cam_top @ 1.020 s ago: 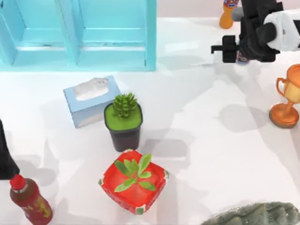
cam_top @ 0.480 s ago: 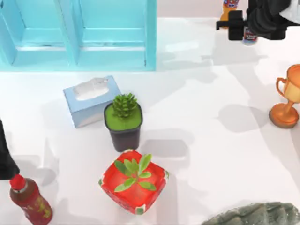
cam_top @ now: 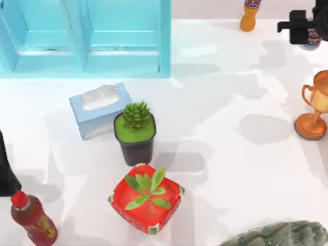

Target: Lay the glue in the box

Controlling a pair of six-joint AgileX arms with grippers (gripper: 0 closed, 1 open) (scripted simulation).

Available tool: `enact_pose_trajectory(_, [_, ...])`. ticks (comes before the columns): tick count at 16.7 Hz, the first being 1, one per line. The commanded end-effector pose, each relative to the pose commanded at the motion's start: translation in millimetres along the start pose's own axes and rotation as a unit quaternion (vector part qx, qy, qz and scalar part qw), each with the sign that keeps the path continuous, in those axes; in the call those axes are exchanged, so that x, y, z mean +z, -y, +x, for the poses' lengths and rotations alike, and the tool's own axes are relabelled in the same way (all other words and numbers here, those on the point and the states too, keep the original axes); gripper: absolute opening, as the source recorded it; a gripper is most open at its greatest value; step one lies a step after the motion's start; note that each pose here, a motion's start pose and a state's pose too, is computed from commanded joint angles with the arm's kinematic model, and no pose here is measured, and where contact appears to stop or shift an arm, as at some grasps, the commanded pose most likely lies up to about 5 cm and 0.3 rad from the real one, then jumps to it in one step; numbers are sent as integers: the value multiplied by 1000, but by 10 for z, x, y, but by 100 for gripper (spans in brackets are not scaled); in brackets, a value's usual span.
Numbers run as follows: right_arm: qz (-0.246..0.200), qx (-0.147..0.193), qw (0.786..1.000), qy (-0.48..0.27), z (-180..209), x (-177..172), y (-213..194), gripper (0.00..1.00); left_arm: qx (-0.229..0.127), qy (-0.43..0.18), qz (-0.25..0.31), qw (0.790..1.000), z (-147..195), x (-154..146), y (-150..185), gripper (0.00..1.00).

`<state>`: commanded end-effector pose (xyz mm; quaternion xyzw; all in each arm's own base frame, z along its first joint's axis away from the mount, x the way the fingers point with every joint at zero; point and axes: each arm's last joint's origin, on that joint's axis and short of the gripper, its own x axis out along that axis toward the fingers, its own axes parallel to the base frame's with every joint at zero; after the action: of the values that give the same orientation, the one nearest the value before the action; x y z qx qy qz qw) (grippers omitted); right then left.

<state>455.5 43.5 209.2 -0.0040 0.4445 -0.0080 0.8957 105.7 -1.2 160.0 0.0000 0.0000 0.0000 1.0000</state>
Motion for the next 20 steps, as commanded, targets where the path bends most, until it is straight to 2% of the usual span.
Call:
enact_pose_trajectory(4, [3,2,1000,-4,-489,-316,891,0,0,0,0,1000,0,0,0,100])
enact_pose_trajectory(9, [4,4,1000,4,-1143,-1089,1662,0,0,0,0,1000,0,0,0,100])
enact_pose_trajectory(12, [6,2,1000,13,-1414,-1564,1850,0,0,0,0,1000,0,0,0,100])
enact_pose_trajectory(15, [7,0,1000,21,-1556,-1879,1904,0,0,0,0,1000,0,0,0,100])
enact_pose_trajectory(20, [7,-1,1000,23,-1582,-1945,1910,0,0,0,0,1000,0,0,0,100])
